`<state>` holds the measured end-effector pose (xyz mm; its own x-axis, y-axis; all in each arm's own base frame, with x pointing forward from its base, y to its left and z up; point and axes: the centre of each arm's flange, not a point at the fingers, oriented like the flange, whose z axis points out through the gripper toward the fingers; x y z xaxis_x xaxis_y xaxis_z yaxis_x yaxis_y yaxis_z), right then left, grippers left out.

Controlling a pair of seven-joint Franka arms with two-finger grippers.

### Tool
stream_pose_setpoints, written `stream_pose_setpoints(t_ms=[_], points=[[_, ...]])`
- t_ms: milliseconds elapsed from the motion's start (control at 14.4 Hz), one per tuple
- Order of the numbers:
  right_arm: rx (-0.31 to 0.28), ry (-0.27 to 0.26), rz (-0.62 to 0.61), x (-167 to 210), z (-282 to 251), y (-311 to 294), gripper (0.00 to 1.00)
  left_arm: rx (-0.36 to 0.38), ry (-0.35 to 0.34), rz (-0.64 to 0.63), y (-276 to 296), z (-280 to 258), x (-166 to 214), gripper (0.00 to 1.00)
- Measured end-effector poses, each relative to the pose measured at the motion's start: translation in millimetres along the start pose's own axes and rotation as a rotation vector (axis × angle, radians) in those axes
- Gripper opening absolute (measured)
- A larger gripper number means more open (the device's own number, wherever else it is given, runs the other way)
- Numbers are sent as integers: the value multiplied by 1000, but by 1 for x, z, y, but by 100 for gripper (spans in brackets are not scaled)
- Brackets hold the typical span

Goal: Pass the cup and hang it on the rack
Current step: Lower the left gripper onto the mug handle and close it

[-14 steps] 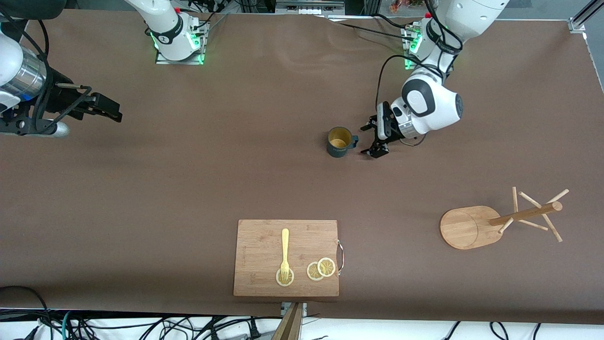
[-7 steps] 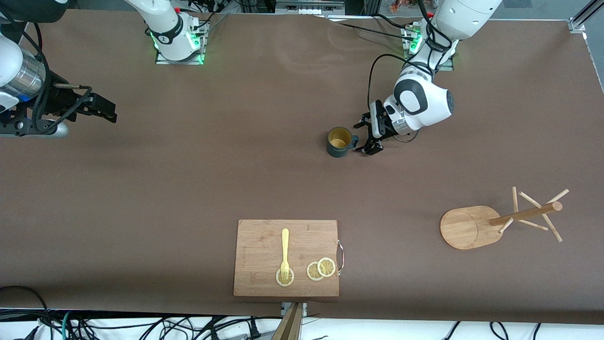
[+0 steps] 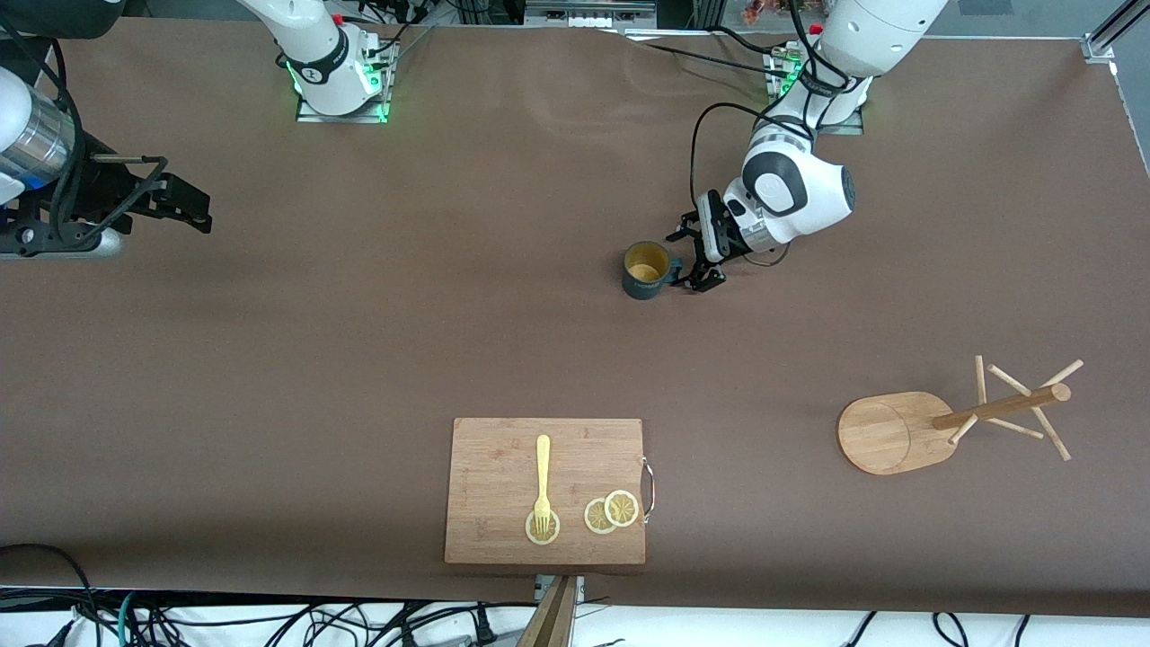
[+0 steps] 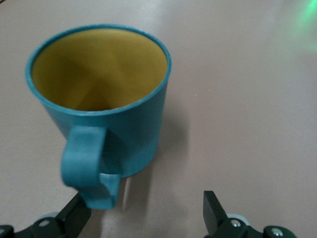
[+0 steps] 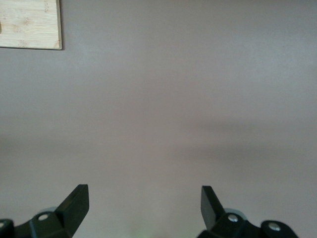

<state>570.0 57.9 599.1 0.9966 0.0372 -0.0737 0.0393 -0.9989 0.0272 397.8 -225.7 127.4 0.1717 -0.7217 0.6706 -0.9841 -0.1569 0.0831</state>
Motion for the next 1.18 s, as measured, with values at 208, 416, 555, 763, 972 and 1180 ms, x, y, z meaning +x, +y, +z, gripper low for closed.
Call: stream_pose_setpoints(t_ms=[208, 416, 555, 763, 972, 1180], points=[[-1, 2, -8, 0, 0, -4, 100, -6, -2, 5, 4, 3, 2, 96], [-1, 4, -13, 1, 0, -6, 100, -4, -1, 9, 3, 3, 3, 95], [-1, 4, -15, 0, 0, -8, 100, -4, -1, 10, 2, 3, 3, 95], [-1, 4, -17, 0, 0, -8, 100, -3, 0, 11, 2, 3, 3, 91], [-1, 4, -17, 1, 0, -9, 100, 0, 1, 12, 1, 3, 4, 56], [-1, 4, -17, 1, 1, -9, 100, 4, 3, 14, -1, 2, 6, 27]])
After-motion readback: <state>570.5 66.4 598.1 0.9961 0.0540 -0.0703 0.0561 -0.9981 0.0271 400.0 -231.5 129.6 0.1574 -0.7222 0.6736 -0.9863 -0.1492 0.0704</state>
